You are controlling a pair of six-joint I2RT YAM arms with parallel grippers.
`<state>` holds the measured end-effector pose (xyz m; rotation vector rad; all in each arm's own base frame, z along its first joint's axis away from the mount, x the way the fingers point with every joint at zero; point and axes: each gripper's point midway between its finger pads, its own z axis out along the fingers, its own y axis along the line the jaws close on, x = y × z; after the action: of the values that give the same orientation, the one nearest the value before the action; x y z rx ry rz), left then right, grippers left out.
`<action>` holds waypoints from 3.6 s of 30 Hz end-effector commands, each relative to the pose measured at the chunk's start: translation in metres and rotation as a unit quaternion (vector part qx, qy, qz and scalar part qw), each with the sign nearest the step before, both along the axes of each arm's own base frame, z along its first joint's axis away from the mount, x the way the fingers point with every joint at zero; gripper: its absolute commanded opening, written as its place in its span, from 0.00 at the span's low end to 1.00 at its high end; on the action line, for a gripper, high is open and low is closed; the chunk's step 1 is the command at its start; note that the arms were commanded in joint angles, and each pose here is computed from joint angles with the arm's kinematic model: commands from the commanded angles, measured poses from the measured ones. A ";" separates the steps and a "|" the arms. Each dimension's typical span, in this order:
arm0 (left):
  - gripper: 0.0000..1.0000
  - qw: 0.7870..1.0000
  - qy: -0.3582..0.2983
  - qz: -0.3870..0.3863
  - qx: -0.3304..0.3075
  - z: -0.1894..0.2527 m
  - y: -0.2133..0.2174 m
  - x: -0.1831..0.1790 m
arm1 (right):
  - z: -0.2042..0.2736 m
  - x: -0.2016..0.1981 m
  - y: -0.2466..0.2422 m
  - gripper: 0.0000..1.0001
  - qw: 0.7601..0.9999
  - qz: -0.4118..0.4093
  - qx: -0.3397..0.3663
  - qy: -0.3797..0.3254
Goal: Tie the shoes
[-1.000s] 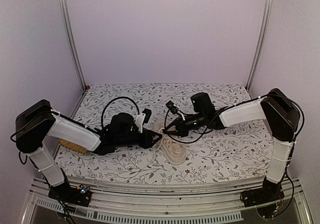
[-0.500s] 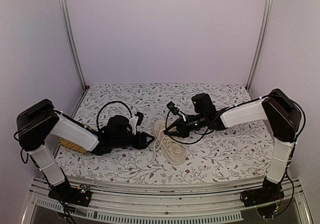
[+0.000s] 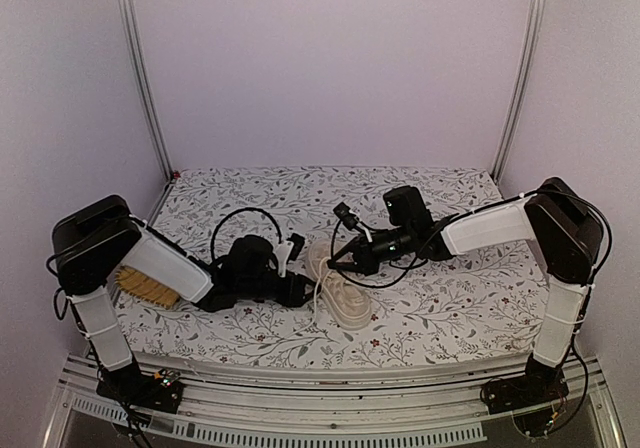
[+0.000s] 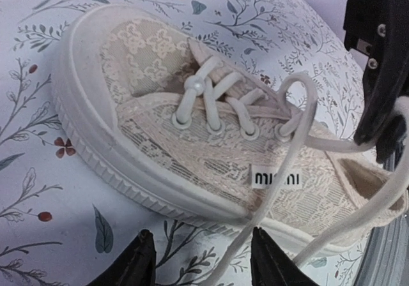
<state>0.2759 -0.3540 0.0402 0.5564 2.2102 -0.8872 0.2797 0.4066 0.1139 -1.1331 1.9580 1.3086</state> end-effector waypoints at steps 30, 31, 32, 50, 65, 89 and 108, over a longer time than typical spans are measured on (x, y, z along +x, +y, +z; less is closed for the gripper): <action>0.00 1.000 0.007 0.020 0.018 0.032 0.010 -0.017 | 0.013 0.010 0.000 0.02 1.000 -0.028 0.003 -0.009; 0.00 1.000 0.016 0.017 0.015 0.033 0.011 -0.021 | 0.013 0.011 0.000 0.02 0.999 -0.031 0.001 -0.010; 0.00 1.000 0.025 0.015 0.012 0.035 0.011 -0.025 | 0.012 0.012 -0.001 0.02 0.999 -0.035 -0.001 -0.010; 0.00 0.961 0.218 -0.055 -0.164 0.122 -0.077 -0.066 | 0.004 0.021 0.003 0.02 0.998 -0.056 -0.005 0.010; 0.39 0.964 0.219 -0.076 -0.130 0.114 -0.113 -0.072 | 0.009 0.026 0.005 0.02 0.998 -0.067 0.003 0.007; 0.76 0.984 0.160 0.026 -0.071 0.071 -0.013 -0.052 | 0.003 0.022 -0.004 0.02 0.997 -0.076 -0.005 0.012; 0.77 0.978 0.109 0.065 -0.167 0.032 -0.008 0.067 | 0.006 0.017 -0.012 0.02 0.995 -0.095 -0.003 0.022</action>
<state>0.3247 -0.3539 0.0635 0.1195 2.2649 -1.2149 0.2942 0.3965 0.1013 -0.9310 2.0923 1.2385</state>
